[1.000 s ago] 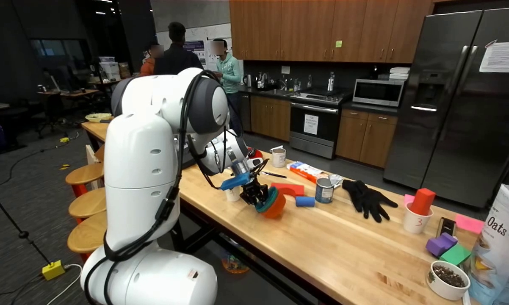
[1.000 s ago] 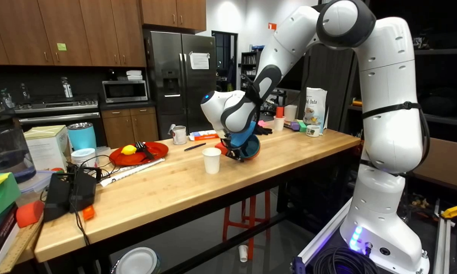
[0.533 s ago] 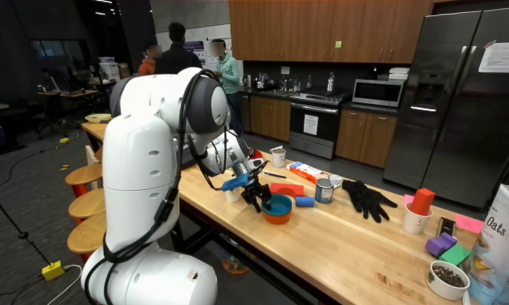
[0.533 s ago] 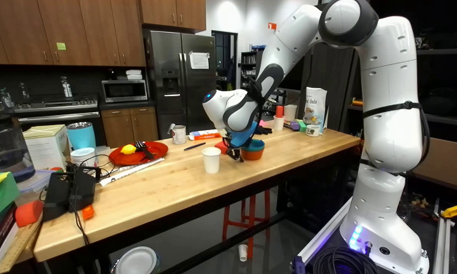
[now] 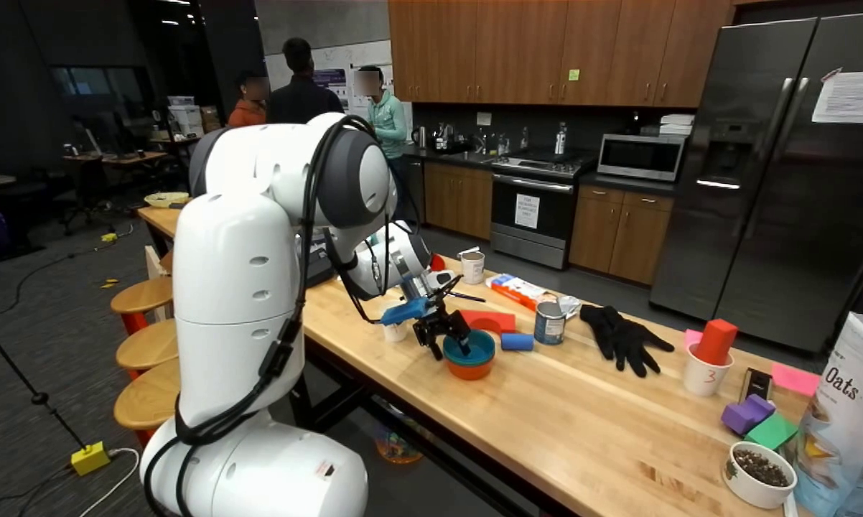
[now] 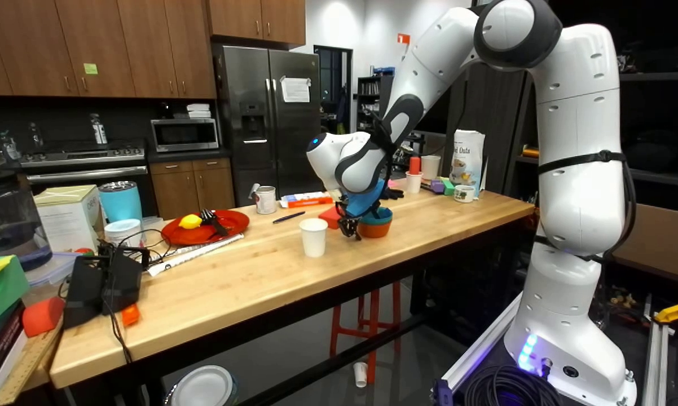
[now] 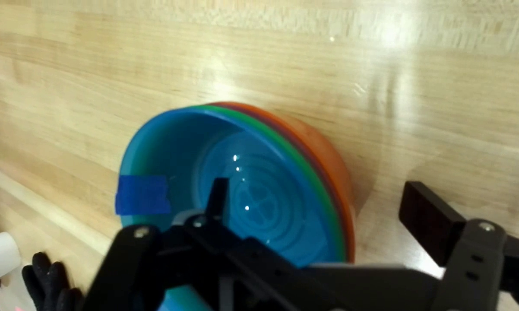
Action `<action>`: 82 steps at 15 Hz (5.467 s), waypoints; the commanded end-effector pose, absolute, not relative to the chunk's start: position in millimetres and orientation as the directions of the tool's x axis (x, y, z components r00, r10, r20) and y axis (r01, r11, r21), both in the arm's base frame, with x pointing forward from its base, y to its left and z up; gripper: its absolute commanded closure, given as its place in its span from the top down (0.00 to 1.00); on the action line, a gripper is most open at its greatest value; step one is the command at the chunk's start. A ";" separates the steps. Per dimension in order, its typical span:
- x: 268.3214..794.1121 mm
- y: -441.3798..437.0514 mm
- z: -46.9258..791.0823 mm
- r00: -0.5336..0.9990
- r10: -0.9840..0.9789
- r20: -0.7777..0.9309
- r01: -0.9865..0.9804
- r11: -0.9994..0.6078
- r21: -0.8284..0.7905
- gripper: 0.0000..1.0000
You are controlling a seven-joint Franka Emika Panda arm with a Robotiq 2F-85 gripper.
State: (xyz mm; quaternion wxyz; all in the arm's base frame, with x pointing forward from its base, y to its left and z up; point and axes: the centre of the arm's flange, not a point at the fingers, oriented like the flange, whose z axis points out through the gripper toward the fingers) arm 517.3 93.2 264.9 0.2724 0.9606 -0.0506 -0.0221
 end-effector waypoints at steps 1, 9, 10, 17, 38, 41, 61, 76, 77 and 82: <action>501.4 98.8 254.7 0.992 -0.128 -0.002 -0.109 -0.853 0.511 1.00; 512.4 85.4 247.9 0.992 -0.123 -0.026 -0.096 -0.874 0.477 1.00; 515.9 90.9 265.0 0.991 -0.137 0.001 -0.117 -0.847 0.519 1.00; 510.4 94.9 316.2 0.993 -0.077 0.092 -0.117 -0.762 0.637 1.00; 371.6 202.0 391.8 0.860 0.132 0.493 -0.416 -0.378 0.827 1.00; 358.1 224.2 371.6 0.811 0.244 0.532 -0.426 -0.376 0.823 1.00; 294.1 282.9 291.6 0.773 0.086 0.629 -0.560 -0.373 0.740 1.00; 301.1 288.6 305.1 0.782 0.068 0.619 -0.563 -0.349 0.749 1.00; 302.1 293.0 317.8 0.778 0.097 0.621 -0.565 -0.326 0.758 1.00; 302.3 323.3 366.1 0.725 0.251 0.641 -0.597 -0.235 0.767 1.00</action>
